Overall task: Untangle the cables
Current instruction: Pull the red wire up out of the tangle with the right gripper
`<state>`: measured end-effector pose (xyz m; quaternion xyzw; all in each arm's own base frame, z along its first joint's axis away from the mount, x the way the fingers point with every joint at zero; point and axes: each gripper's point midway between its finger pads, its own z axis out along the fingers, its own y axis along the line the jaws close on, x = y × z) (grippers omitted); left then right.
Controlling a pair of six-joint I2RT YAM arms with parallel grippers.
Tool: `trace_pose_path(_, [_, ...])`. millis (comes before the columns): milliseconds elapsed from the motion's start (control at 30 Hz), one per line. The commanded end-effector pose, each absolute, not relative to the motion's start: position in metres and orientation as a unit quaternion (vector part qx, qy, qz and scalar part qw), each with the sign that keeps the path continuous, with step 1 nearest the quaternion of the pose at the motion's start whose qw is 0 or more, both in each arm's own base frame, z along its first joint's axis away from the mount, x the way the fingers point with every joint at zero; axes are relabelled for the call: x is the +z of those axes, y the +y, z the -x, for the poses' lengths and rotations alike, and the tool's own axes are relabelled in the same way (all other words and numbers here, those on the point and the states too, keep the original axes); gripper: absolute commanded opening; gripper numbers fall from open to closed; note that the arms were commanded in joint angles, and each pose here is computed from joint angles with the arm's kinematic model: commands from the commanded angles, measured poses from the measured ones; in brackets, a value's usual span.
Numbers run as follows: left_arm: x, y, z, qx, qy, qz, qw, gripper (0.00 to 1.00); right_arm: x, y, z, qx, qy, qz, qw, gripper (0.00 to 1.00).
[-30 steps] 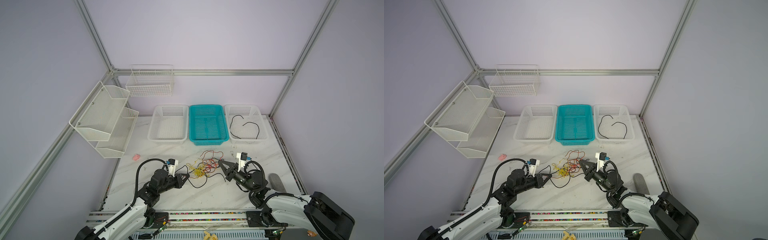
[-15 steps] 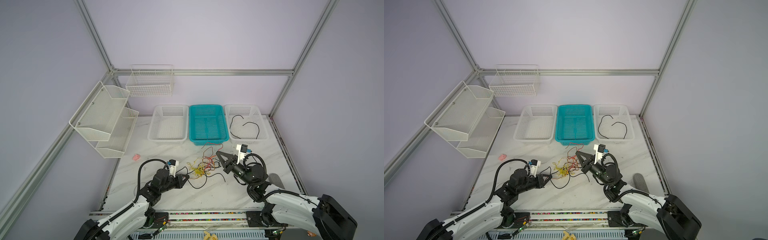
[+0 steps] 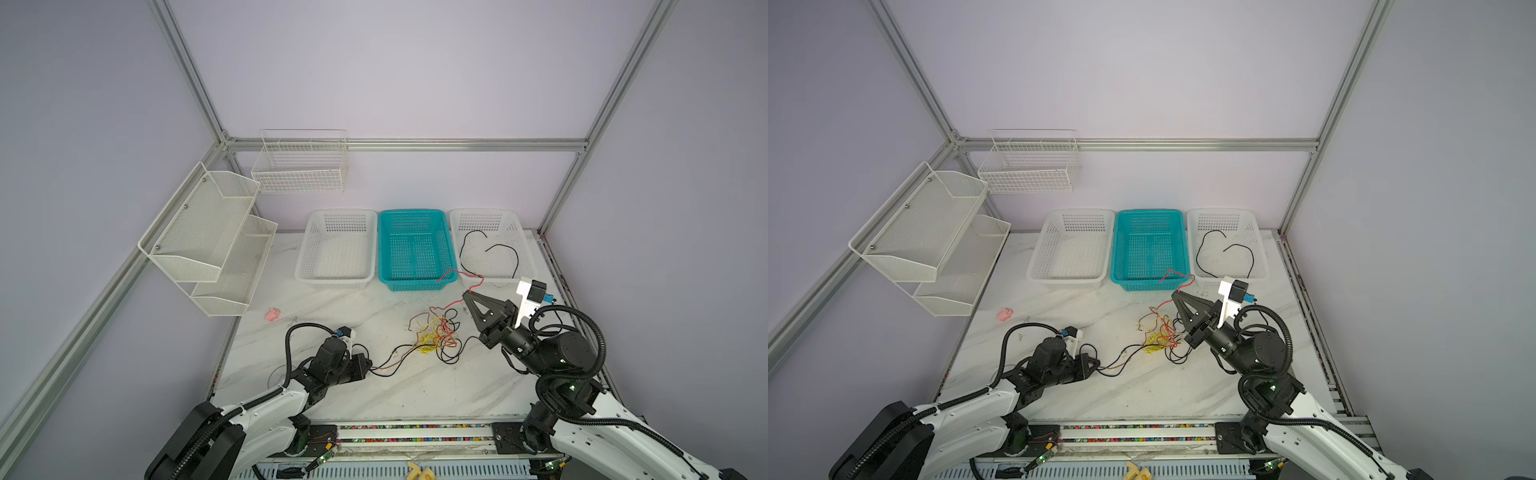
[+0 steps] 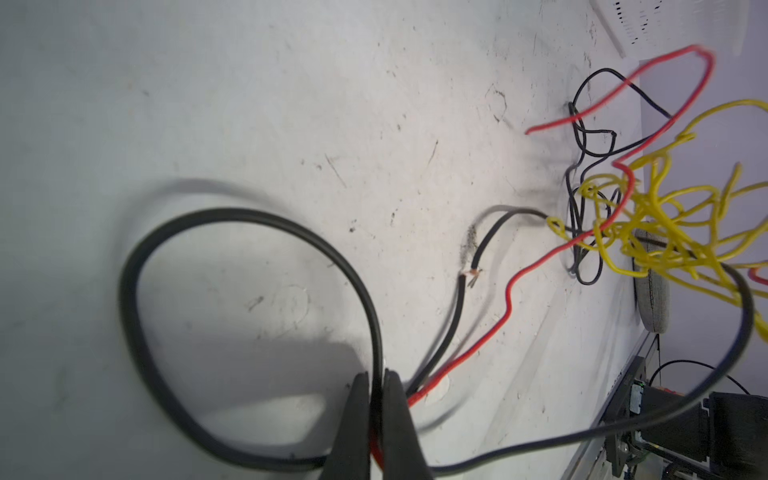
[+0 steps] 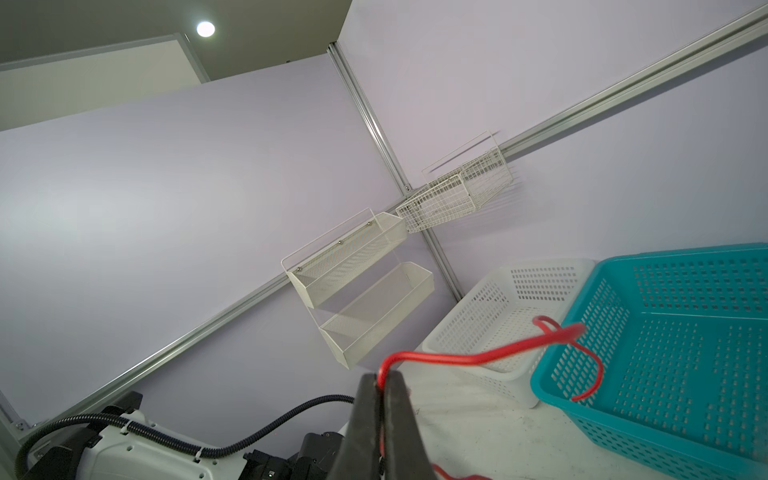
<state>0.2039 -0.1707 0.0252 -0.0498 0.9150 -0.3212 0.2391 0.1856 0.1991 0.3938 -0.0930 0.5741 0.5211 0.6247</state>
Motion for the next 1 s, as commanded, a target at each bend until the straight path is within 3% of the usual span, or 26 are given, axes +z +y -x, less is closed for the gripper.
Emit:
trace_pose_path(0, [0.019,-0.153,-0.209,-0.273,0.929,0.075,0.238,0.00,0.407,0.185,-0.183,0.491,0.577,0.090,0.647,0.00])
trace_pose_path(333, [0.066,-0.154,-0.220,-0.300,0.907,0.073,0.287,0.00,0.374,0.193,-0.188,0.494,0.609,0.085,0.615,0.00])
trace_pose_path(733, [0.146,-0.160,-0.226,-0.370,0.849,0.064,0.372,0.00,0.291,0.224,-0.194,0.479,0.690,0.127,0.528,0.00])
trace_pose_path(867, [0.174,-0.167,-0.226,-0.398,0.831,0.047,0.386,0.00,0.281,0.231,-0.200,0.464,0.710,0.135,0.513,0.33])
trace_pose_path(967, [0.193,-0.171,-0.226,-0.414,0.819,0.038,0.396,0.00,0.279,0.234,-0.205,0.450,0.721,0.139,0.508,0.46])
